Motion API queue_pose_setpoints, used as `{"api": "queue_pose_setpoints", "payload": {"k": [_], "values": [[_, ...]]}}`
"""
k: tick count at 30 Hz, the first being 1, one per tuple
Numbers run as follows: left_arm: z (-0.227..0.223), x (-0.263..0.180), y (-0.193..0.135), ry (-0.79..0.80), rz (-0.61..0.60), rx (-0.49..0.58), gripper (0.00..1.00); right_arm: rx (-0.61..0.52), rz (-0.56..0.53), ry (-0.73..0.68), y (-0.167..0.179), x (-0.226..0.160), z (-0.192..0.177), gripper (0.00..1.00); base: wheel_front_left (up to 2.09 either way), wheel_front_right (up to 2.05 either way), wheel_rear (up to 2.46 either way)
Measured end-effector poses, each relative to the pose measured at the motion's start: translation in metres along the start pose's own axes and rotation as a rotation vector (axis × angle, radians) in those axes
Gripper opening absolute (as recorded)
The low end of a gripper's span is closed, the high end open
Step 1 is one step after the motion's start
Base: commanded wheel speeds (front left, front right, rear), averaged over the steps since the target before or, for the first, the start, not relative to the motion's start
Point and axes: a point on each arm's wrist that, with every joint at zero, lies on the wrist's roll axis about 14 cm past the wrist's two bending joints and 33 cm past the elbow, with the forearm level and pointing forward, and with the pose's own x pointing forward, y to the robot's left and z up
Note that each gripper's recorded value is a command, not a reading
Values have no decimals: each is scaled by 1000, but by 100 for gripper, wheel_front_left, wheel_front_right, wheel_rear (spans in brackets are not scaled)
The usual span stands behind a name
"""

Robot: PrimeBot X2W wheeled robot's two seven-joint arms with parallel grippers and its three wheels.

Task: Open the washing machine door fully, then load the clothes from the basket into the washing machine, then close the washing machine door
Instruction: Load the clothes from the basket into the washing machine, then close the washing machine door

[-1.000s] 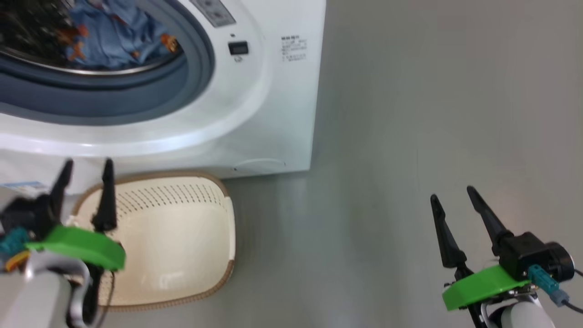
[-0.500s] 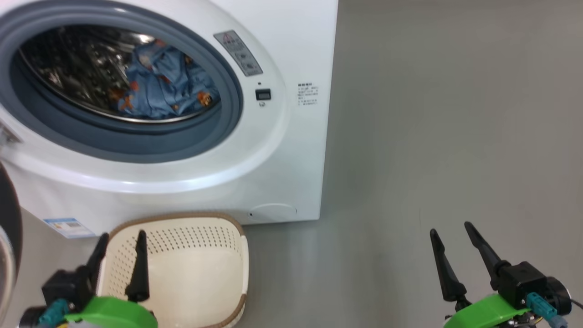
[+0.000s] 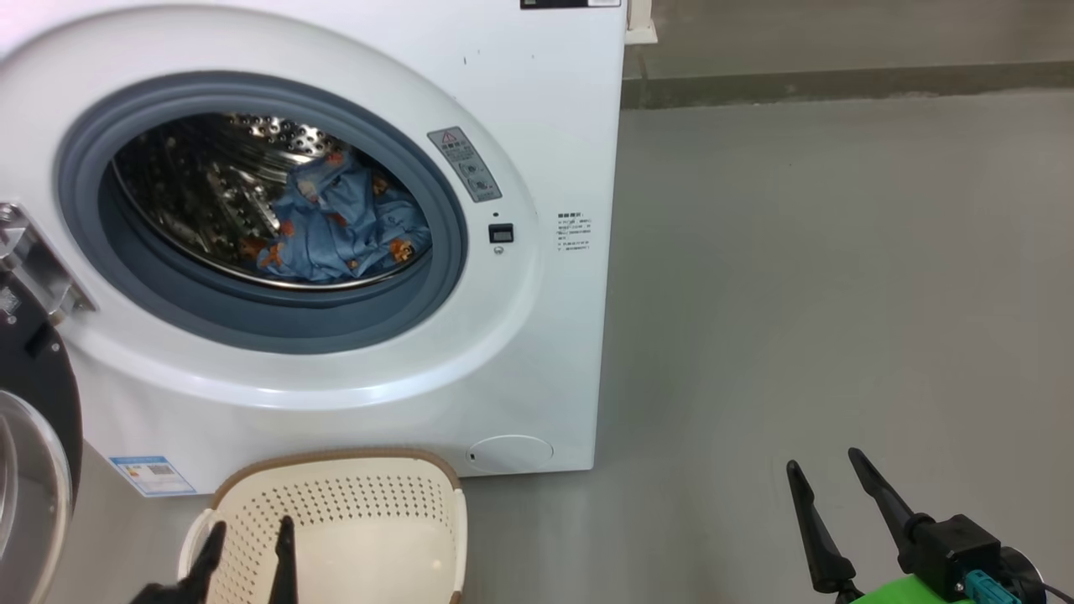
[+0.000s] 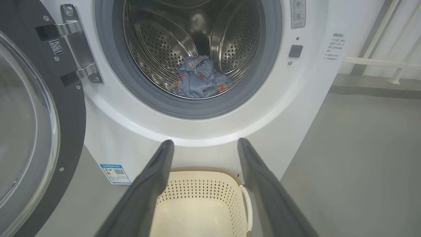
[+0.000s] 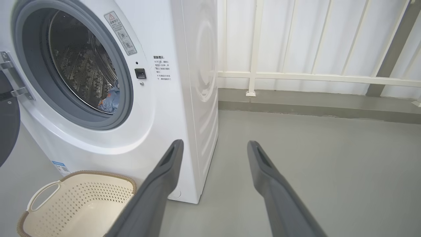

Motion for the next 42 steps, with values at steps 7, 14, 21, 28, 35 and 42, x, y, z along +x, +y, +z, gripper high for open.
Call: {"api": "queue_pose_setpoints", "payload": {"k": [7,14,21,28,35,42], "values": [[-3,-10,-7,-6,4,-18,100,28,0,-20,2,-2,6,100,0,0,0],[-1,-9,-11,-18,-1,-12,100,37,-4,-25,1,-4,6,100,0,0,0],[3,-7,-12,-33,-8,-2,100,38,-7,-20,0,-4,3,100,0,0,0],[4,-5,-17,-43,-24,5,100,38,-13,-19,-2,-5,3,100,0,0,0],[7,-4,-20,-55,-33,8,100,37,-18,-21,-3,-7,3,100,0,0,0],[10,-3,-20,-67,-34,-7,100,37,-19,-24,-3,-7,4,100,0,0,0]]}}
